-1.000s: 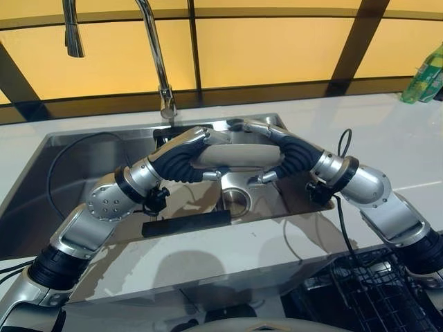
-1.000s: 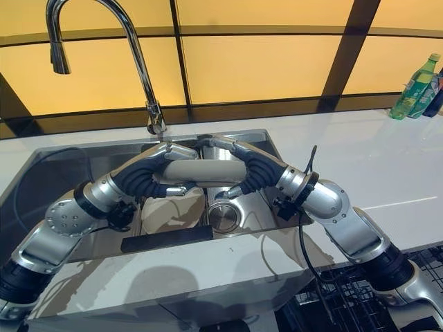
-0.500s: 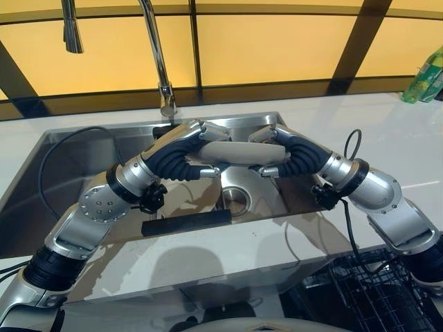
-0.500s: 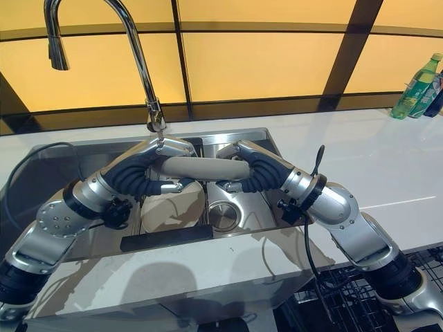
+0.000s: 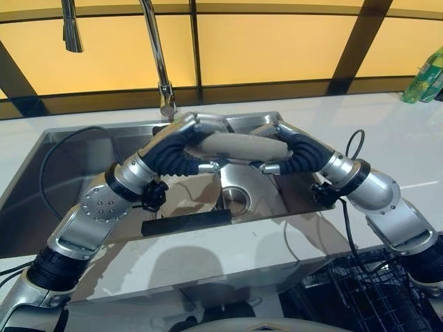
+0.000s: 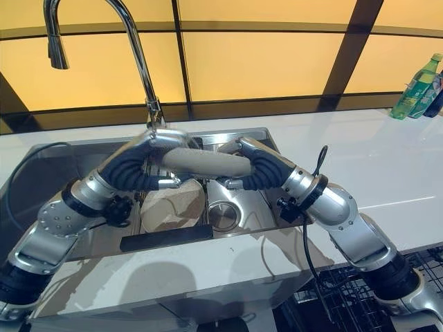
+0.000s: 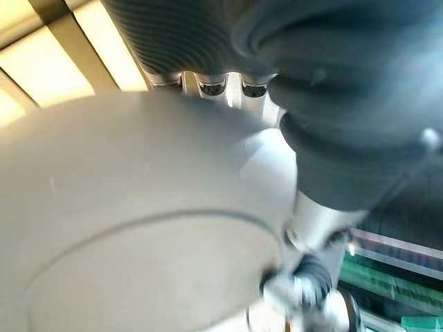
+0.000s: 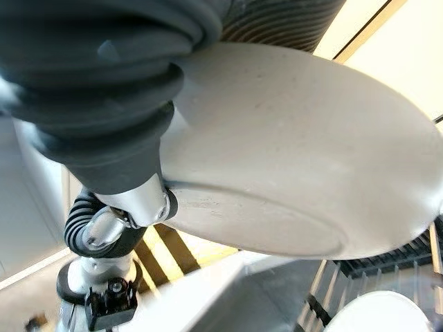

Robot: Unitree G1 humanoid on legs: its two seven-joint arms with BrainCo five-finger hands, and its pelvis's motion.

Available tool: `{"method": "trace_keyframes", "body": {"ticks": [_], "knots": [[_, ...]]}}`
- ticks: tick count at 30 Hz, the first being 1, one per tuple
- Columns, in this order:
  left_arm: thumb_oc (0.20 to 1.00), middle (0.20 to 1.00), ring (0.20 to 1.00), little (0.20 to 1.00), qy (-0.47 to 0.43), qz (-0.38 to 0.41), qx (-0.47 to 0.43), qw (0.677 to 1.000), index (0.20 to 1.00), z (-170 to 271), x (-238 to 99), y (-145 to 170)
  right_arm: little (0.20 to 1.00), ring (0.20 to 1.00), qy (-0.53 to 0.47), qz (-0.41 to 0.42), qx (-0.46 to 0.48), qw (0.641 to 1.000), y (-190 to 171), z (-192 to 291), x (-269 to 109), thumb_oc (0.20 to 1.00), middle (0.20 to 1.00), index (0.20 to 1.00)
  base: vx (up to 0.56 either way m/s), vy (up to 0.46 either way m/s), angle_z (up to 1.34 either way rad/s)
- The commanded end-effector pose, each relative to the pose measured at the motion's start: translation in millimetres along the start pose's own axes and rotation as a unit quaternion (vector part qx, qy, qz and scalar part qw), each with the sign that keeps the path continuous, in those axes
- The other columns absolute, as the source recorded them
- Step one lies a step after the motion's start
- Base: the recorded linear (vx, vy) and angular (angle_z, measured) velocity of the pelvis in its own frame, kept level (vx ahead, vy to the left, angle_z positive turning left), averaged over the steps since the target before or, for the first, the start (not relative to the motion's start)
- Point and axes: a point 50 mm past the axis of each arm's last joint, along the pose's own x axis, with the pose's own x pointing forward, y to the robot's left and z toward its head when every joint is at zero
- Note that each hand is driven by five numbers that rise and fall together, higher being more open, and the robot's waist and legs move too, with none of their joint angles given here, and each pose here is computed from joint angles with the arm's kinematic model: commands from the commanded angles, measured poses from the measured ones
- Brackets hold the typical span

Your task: Pick up plates and place into dishwasher.

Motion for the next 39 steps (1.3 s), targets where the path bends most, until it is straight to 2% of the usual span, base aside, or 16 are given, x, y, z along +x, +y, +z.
{"method": "trace_keyframes", "body": {"ticks": [1, 9, 14, 29, 35, 39], "knots": [[1.0, 1.0, 1.0, 1.0, -0.009, 0.103, -0.014, 0.995, 1.0, -1, 0, 21, 0.2, 0.2, -0.014, -0.089, -0.039, 0.995, -25, 2, -8, 0.2, 0.2, 0.2, 0.0, 0.0, 0.0], [1.0, 1.0, 1.0, 1.0, 0.007, 0.234, 0.032, 0.972, 1.0, -2, -18, 51, 0.2, 0.2, 0.024, -0.131, -0.075, 0.988, -42, -4, -26, 0.2, 0.2, 0.2, -0.01, 0.002, -0.01], [1.0, 1.0, 1.0, 1.0, 0.012, 0.273, 0.047, 0.961, 1.0, -3, -26, 61, 0.2, 0.2, 0.06, -0.156, -0.107, 0.98, -54, -10, -37, 0.2, 0.2, 0.2, -0.01, 0.028, -0.12], [1.0, 1.0, 1.0, 1.0, 0.039, 0.279, 0.029, 0.959, 1.0, -13, -34, 66, 0.2, 0.2, 0.196, -0.264, -0.205, 0.922, -94, -22, -101, 0.2, 0.2, 0.2, 0.03, 0.073, -0.19], [1.0, 1.0, 1.0, 1.0, 0.073, 0.312, 0.069, 0.945, 1.0, -22, -46, 77, 0.2, 0.2, 0.249, -0.296, -0.19, 0.902, -103, -29, -140, 0.2, 0.2, 0.2, -0.05, -0.014, -0.42], [1.0, 1.0, 1.0, 1.0, 0.077, 0.326, 0.094, 0.937, 1.0, -21, -52, 85, 0.2, 0.2, 0.273, -0.322, -0.178, 0.889, -104, -40, -148, 0.2, 0.2, 0.2, -0.25, -0.097, -0.92]]}}
